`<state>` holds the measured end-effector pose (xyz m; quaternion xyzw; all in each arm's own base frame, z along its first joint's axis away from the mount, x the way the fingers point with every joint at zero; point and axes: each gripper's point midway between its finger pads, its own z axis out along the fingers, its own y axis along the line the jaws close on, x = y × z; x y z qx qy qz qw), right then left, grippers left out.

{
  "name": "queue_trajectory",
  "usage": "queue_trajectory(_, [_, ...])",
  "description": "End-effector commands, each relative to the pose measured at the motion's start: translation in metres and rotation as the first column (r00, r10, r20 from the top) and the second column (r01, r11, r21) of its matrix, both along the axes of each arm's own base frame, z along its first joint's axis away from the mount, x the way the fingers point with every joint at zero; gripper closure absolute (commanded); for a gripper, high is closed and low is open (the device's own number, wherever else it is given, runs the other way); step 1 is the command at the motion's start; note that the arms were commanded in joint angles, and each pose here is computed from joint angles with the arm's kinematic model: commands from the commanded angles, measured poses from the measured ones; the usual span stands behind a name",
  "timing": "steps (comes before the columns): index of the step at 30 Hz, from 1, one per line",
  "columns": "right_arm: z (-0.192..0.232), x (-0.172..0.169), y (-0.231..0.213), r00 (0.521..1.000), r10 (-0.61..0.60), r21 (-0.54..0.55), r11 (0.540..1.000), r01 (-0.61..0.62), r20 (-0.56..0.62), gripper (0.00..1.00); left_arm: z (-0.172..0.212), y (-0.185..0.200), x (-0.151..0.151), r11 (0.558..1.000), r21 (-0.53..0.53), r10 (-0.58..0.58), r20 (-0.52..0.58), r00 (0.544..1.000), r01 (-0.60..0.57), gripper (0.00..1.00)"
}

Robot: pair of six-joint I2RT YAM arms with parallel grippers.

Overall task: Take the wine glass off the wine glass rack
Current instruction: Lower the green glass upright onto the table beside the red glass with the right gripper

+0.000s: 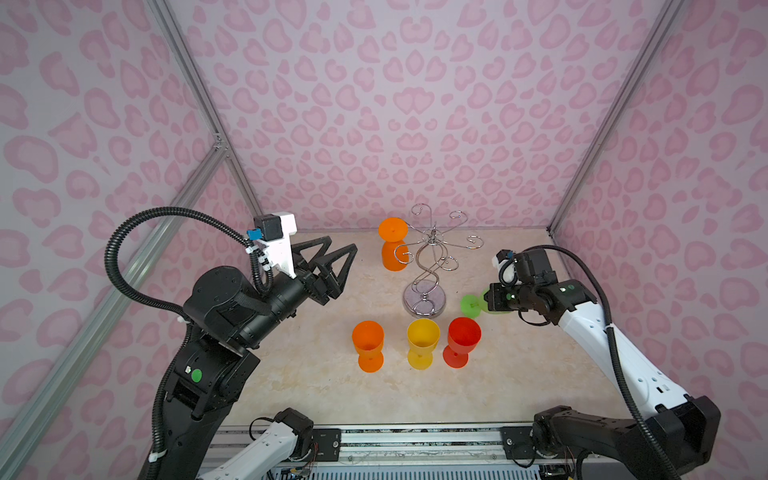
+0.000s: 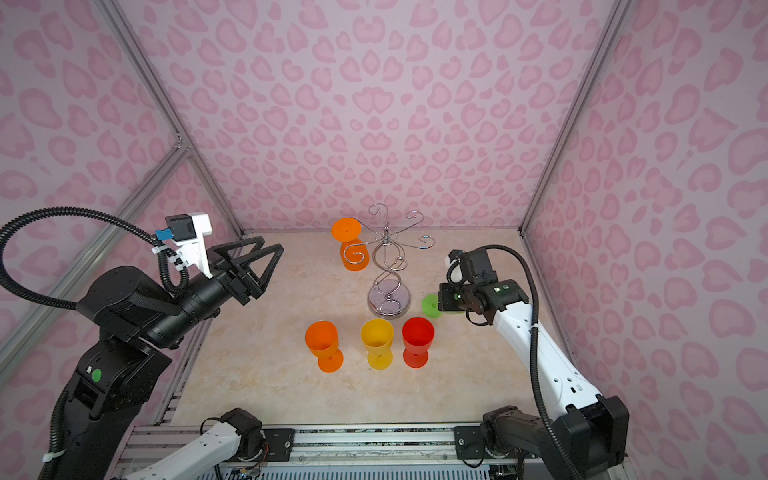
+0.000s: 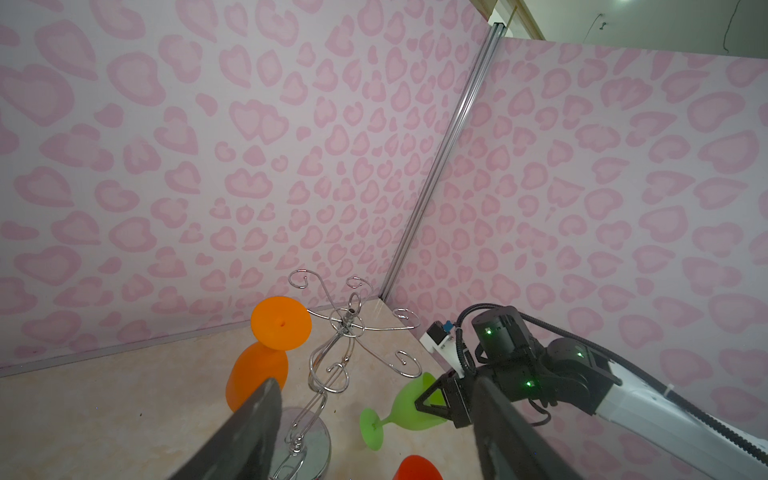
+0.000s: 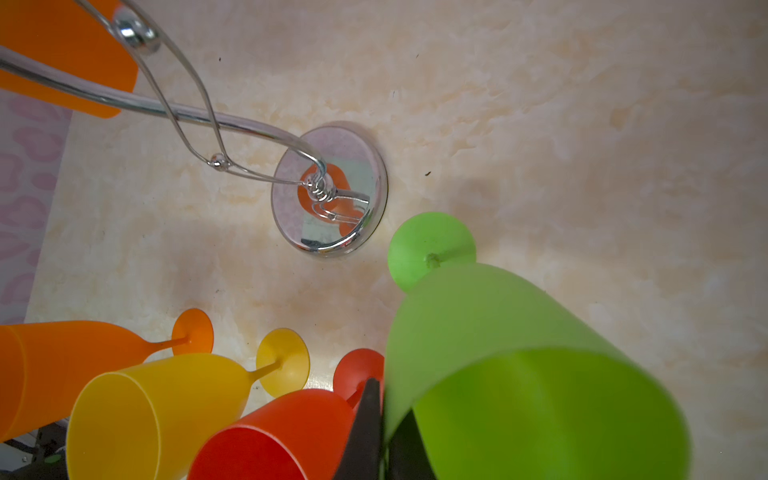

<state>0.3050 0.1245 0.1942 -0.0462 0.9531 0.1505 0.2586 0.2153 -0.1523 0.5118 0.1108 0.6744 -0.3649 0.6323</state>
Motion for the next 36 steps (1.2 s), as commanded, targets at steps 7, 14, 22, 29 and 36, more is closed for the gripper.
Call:
queue_trajectory(7, [-0.021, 0.000, -0.002, 0.997, 0.040, -0.128, 0.991, -0.048, -0.063, 1.00, -0.004, 0.002, -0.002, 1.000, 0.000, 0.006, 0.001, 1.000, -0.006, 0.26])
queue_trajectory(14, [-0.030, 0.005, 0.007, 0.994, 0.065, -0.146, 0.986, -0.078, -0.091, 1.00, -0.007, 0.001, -0.001, 1.000, 0.004, 0.003, -0.007, 1.000, -0.003, 0.26])
queue_trajectory(22, [-0.029, 0.009, 0.013, 0.991, 0.086, -0.161, 0.982, -0.102, -0.100, 0.92, -0.010, 0.002, -0.002, 1.000, 0.008, 0.002, -0.009, 1.000, -0.002, 0.26])
queue_trajectory(29, [-0.024, 0.013, 0.016, 0.992, 0.094, -0.157, 0.982, -0.107, -0.089, 0.77, -0.014, 0.001, -0.001, 1.000, 0.008, 0.003, -0.018, 1.000, -0.003, 0.26])
queue_trajectory(36, [-0.012, 0.017, 0.016, 0.995, 0.088, -0.156, 0.983, -0.096, -0.056, 0.69, -0.019, 0.003, 0.001, 1.000, 0.005, 0.015, -0.029, 0.999, -0.015, 0.26])
